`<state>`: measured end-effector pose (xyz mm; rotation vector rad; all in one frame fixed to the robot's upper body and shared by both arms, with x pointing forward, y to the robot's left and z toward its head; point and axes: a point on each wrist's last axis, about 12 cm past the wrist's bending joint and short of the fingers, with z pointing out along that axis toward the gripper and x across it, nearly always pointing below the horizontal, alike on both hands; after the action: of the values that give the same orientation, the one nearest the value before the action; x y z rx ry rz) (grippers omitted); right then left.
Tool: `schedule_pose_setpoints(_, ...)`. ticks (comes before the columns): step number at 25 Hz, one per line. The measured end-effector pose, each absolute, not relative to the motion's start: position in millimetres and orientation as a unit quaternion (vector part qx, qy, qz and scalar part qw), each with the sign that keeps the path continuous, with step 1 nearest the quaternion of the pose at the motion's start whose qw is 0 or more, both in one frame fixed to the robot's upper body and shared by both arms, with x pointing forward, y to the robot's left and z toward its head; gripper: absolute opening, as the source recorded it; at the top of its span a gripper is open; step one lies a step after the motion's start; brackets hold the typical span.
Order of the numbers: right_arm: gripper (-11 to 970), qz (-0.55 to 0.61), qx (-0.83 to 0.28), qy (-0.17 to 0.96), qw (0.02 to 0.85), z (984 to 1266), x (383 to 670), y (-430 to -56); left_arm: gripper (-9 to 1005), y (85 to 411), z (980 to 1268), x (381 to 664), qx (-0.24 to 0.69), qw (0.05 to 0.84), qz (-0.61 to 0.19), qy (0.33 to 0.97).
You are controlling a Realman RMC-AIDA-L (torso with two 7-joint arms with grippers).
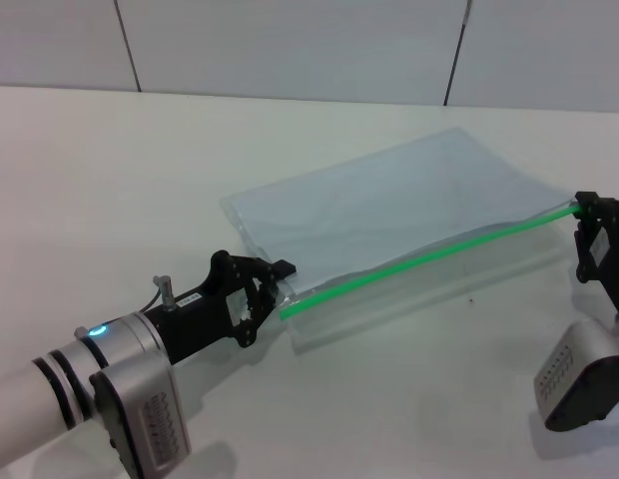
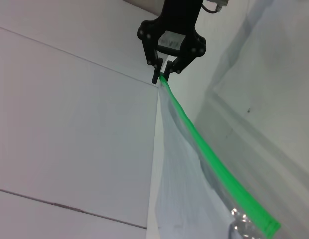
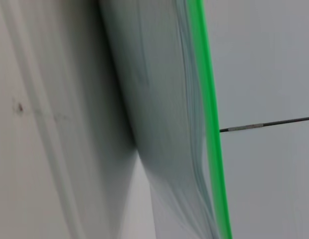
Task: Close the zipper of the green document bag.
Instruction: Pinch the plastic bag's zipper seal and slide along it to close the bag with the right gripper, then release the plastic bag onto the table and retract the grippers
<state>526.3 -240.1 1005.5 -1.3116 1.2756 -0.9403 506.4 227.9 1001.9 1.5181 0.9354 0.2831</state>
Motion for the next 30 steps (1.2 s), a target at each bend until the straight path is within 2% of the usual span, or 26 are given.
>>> schedule_pose_setpoints(9, 139, -0.396, -0.54, 0.53, 0.52, 1006, 526, -242, 85, 228, 1004, 507, 0.651, 0.626, 0.127, 0.41)
schedule_pose_setpoints(16, 143, -0.381, -0.438, 0.542, 0.608, 1023, 518, -246, 89, 235, 1014, 503, 0.604, 0.668, 0.144, 0.41)
schedule_pose_setpoints(21, 370, -0.329, -0.347, 0.552, 0.683, 1034, 510, -249, 92, 247, 1027, 508, 0.49, 0.72, 0.148, 0.469)
schedule_pose_setpoints(26, 548, -0.267, -0.296, 0.541, 0.74, 1041, 498, -244, 308, 266, 1037, 503, 0.392, 0.759, 0.14, 0.5)
schedule_pose_setpoints(29, 672, -0.224, -0.271, 0.53, 0.772, 1045, 489, -239, 546, 283, 1043, 495, 0.312, 0.786, 0.148, 0.514)
schedule_pose_setpoints(30, 715, -0.205, -0.257, 0.527, 0.783, 1046, 486, -238, 562, 290, 1045, 493, 0.279, 0.793, 0.152, 0.519)
